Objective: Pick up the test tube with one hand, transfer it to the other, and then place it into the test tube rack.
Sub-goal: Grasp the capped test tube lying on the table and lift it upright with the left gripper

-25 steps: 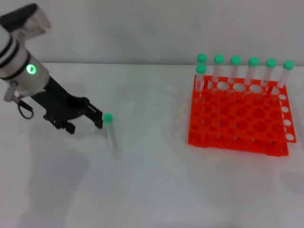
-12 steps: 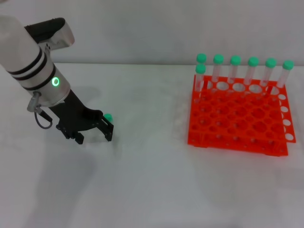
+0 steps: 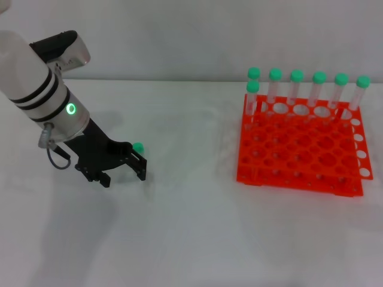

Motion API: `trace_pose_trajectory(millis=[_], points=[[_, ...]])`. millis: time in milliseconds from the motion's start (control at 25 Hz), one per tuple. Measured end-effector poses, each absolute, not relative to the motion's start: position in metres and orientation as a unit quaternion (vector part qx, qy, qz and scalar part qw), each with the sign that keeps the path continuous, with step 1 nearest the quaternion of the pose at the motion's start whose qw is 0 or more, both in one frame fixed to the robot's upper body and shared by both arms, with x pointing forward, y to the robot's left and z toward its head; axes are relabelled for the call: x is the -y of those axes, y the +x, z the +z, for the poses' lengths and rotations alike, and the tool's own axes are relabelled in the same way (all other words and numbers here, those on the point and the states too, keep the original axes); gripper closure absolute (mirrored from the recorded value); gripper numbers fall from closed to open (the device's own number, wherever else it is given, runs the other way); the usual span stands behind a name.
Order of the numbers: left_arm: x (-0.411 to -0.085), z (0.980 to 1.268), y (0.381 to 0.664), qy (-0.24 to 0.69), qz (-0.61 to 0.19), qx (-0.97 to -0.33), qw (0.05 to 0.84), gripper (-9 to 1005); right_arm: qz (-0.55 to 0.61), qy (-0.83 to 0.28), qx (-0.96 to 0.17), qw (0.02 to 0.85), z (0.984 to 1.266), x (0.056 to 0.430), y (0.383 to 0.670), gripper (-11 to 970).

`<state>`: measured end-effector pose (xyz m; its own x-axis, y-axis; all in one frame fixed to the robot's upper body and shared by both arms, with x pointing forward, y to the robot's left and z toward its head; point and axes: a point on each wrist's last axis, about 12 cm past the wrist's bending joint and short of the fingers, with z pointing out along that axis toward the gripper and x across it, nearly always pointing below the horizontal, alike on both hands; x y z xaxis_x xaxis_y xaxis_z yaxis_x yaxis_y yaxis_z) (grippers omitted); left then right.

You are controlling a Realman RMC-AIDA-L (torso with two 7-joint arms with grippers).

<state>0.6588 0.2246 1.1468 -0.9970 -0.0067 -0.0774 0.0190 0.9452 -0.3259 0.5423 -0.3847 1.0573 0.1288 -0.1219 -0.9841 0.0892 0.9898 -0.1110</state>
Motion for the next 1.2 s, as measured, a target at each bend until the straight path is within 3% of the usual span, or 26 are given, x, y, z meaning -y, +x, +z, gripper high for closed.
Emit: trace_pose_trajectory(millis=[800,880,1120,1200], points=[[-0.223,1.135,0.652,-0.028,-0.188,-0.981,0.027,166,-0.103,-0.004,-0.659,0.745,1.057,0.393,0.541,106],[-0.226,1.131,0.651,-0.040,-0.200,-0.978,0.031,318,-0.104,-0.004,-0.659,0.745,1.057,0.394,0.540,106],[-0.230,1.126,0.650,-0.058,-0.214,-0.974,0.040,478,-0.105,-0.003,-0.659,0.745,1.057,0.394,0.540,106],[-0.230,1.125,0.650,-0.062,-0.218,-0.973,0.043,477,-0.105,-0.004,-0.658,0.745,1.057,0.394,0.540,106]])
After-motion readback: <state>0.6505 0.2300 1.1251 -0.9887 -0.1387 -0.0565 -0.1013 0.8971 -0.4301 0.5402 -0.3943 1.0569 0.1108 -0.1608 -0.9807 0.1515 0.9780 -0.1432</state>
